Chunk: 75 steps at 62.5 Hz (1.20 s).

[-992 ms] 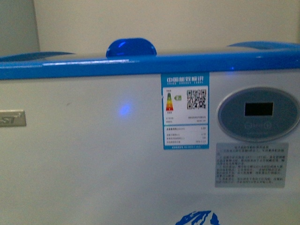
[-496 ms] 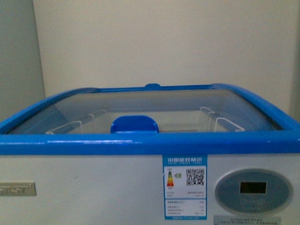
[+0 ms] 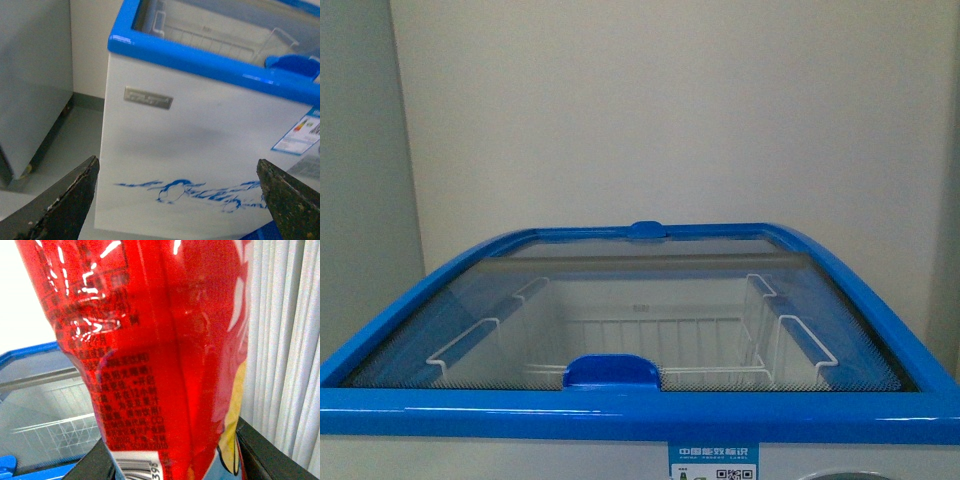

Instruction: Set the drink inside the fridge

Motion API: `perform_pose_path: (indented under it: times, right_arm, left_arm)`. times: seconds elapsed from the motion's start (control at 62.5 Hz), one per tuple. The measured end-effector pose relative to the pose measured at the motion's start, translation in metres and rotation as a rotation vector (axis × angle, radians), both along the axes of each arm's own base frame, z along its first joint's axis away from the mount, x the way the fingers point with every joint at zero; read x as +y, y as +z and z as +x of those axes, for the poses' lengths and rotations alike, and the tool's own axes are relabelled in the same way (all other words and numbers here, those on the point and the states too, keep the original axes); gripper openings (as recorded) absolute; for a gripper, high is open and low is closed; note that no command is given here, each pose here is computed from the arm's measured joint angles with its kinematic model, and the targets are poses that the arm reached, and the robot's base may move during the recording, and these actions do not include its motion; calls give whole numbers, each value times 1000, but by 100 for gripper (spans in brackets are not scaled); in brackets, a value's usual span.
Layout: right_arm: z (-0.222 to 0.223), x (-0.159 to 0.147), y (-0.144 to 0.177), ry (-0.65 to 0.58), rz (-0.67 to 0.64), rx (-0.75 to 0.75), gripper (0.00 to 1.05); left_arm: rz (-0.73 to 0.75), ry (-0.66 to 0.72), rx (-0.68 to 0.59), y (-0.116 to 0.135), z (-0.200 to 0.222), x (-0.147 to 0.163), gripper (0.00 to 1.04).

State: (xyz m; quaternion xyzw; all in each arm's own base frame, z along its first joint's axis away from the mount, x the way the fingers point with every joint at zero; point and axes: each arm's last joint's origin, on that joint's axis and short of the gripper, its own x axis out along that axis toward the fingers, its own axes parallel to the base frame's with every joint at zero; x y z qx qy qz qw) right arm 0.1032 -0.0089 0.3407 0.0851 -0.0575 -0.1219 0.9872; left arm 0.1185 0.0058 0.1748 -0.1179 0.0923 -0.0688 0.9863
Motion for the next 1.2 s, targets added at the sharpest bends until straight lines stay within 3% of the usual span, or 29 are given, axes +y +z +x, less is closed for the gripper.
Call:
perform_pose_path:
  times: [0.064, 0.128, 0.352, 0.48, 0.688, 0.8, 1.008, 1.2]
  right_arm:
    - [0, 0, 0, -1, 0, 0, 41]
    - [0, 0, 0, -1, 0, 0, 41]
    - [0, 0, 0, -1, 0, 0, 41]
    - [0, 0, 0, -1, 0, 0, 41]
    - [0, 0, 0, -1, 0, 0, 41]
    - [0, 0, 0, -1, 0, 0, 41]
    - [0, 0, 0, -1, 0, 0, 41]
    - [0, 0, 0, -1, 0, 0, 41]
  left_arm:
    - [26, -10, -68, 23, 22, 5, 97]
    - [147, -67, -160, 45, 49, 1, 97]
    - [479, -287, -318, 77, 103, -28, 97]
    - [700, -480, -447, 95, 127, -55, 97]
    - [1011, -773, -531, 89, 157, -87, 97]
    - [1098, -809, -551, 85, 170, -91, 97]
    - [1163, -826, -581, 87, 198, -100, 97]
    - [1157, -900, -543, 73, 215, -107, 97]
